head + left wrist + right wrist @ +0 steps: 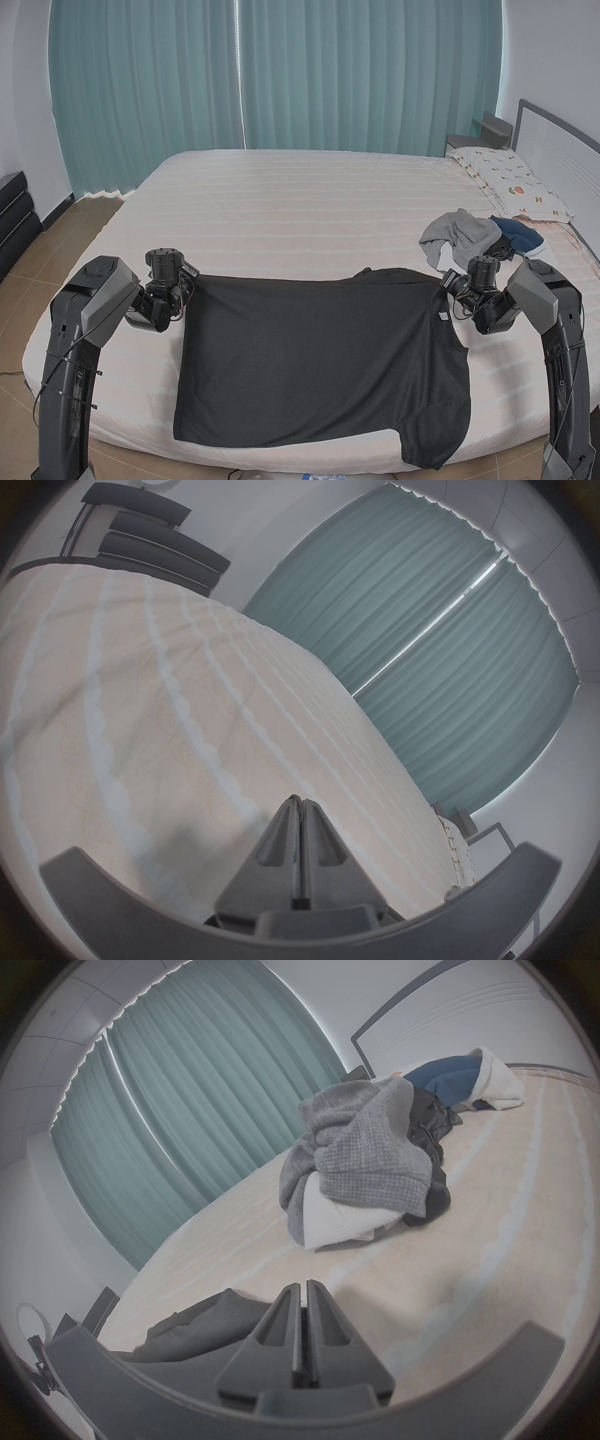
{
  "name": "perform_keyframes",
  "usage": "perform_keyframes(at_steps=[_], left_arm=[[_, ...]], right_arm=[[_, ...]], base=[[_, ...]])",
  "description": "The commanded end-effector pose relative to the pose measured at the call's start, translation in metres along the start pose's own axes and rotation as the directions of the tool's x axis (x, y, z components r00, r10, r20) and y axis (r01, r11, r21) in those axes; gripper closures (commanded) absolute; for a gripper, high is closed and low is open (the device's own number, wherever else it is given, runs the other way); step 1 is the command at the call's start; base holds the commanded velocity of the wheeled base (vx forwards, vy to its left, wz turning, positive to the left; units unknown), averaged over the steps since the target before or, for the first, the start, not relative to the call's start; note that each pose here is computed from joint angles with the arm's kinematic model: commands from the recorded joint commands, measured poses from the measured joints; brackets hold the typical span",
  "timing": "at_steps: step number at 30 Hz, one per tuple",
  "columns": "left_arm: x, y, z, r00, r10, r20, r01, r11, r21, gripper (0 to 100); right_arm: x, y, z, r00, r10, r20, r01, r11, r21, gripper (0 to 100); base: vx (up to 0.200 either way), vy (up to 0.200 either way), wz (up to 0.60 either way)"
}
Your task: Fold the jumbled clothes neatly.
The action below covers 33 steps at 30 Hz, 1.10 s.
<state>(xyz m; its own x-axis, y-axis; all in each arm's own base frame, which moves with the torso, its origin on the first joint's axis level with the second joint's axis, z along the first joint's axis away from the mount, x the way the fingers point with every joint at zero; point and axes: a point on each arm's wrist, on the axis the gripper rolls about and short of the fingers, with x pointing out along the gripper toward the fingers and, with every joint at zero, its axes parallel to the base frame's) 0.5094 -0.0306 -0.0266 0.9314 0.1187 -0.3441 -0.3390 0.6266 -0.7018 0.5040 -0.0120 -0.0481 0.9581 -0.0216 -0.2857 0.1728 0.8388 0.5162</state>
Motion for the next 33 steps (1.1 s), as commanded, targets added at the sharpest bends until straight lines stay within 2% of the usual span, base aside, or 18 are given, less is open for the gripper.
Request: perform_keyframes(at_steps=[1,5,11,16,21,28,33], left_arm=[[0.001,0.003,-0.005,1.0,0.008,-0.013,-0.008,1.0,0.026,100],[0.003,0.006,-0.011,0.999,0.019,-0.027,-0.017,0.998,0.068,100],[0.005,0.004,-0.01,1.0,0.01,-0.02,-0.009,0.997,0.071,100],[0.006,0.001,-0.007,1.0,0.0,0.001,0.0,0.998,0.061,100],[0.007,-0.001,-0.001,1.0,-0.008,0.019,0.008,0.999,0.038,100],[0.009,-0.004,0.001,0.999,-0.026,0.023,0.026,1.0,0.01,100],[0.009,-0.003,-0.002,1.0,-0.021,0.007,0.021,1.0,0.016,100]], right_arm=[[0.003,-0.008,-0.013,1.0,-0.017,-0.024,0.017,1.0,-0.003,100],[0.004,-0.007,-0.012,1.0,-0.012,-0.018,0.012,1.0,-0.003,100],[0.004,-0.003,-0.01,1.0,-0.002,-0.008,0.002,1.0,-0.004,100],[0.008,0.011,0.004,0.998,0.037,0.047,-0.036,0.999,-0.004,100],[0.013,0.018,0.015,0.993,0.04,0.107,-0.04,0.999,-0.004,100],[0.02,0.029,0.014,0.99,0.07,0.122,-0.069,0.998,-0.013,100],[0.025,0.026,-0.002,0.994,0.06,0.087,-0.058,0.998,-0.024,100]], base=[[0.0,0.0,0.0],[0.0,0.0,0.0],[0.0,0.0,0.0],[0.0,0.0,0.0],[0.0,0.0,0.0],[0.0,0.0,0.0],[0.0,0.0,0.0]])
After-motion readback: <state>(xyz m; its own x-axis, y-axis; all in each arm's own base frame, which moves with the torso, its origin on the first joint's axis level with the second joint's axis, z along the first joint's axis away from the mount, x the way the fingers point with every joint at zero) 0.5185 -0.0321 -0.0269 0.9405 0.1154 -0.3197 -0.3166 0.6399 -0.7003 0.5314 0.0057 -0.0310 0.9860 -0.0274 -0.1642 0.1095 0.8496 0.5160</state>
